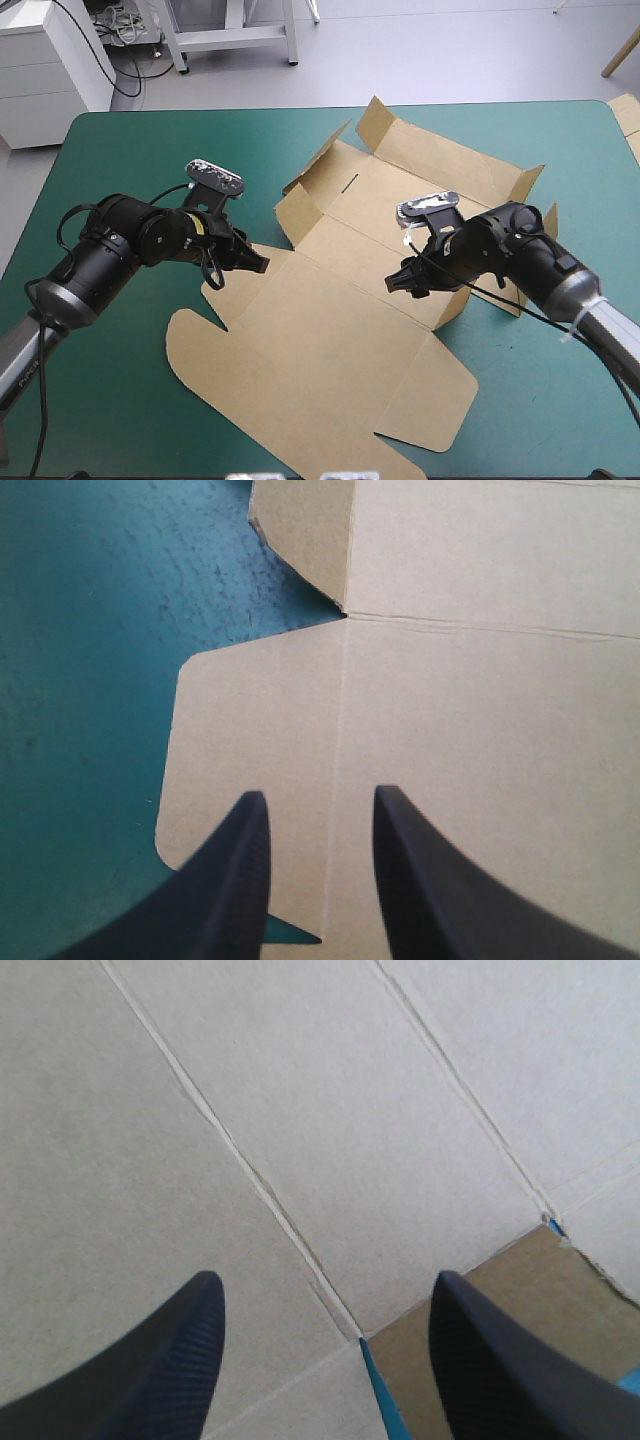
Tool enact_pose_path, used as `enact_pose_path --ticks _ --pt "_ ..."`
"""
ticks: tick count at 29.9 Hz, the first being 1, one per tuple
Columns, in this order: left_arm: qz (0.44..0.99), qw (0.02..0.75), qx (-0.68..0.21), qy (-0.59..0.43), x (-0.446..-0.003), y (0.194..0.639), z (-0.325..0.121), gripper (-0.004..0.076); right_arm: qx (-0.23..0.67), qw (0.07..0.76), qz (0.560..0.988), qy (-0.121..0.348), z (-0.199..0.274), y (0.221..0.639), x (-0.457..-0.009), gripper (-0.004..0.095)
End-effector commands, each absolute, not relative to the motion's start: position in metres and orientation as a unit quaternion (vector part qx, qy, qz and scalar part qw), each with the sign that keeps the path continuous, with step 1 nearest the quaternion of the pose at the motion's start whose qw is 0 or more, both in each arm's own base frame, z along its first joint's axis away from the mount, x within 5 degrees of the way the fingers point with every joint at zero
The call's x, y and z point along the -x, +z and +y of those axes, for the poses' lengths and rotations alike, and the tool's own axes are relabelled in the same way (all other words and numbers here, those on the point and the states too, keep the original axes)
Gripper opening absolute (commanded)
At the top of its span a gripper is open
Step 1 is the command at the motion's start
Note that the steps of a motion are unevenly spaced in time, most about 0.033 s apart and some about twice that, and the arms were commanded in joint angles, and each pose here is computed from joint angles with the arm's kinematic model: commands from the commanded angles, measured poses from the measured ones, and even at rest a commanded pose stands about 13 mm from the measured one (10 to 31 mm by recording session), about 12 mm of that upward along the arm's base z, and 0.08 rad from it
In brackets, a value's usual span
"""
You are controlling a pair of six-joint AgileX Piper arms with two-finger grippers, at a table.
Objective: Fold the box
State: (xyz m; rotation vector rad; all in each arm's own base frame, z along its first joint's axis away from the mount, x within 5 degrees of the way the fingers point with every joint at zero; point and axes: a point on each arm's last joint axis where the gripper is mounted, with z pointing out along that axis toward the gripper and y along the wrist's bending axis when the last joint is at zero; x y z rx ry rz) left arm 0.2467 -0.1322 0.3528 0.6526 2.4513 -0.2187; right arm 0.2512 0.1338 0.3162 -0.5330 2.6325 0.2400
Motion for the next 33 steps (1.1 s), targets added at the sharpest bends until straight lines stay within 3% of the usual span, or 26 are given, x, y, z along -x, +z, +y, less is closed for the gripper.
enact_pose_path --ticks 1,16,23,33 --pt "0.905 0.338 -0.237 -0.098 -0.244 0.374 -0.131 0.0239 0.204 0.286 0.931 0.101 0.126 0.36 -0.235 0.0551" --pt "0.905 0.338 -0.237 -0.098 -0.244 0.374 -0.131 0.0239 0.183 0.415 0.881 0.135 0.079 0.435 -0.147 0.0551" --pt "0.905 0.338 -0.237 -0.098 -0.244 0.374 -0.131 0.0239 0.105 0.415 0.899 0.092 0.052 0.44 -0.122 0.0551" --pt "0.905 0.338 -0.237 -0.098 -0.244 0.374 -0.131 0.0239 0.026 0.412 0.902 0.127 0.05 0.435 -0.119 0.0551"
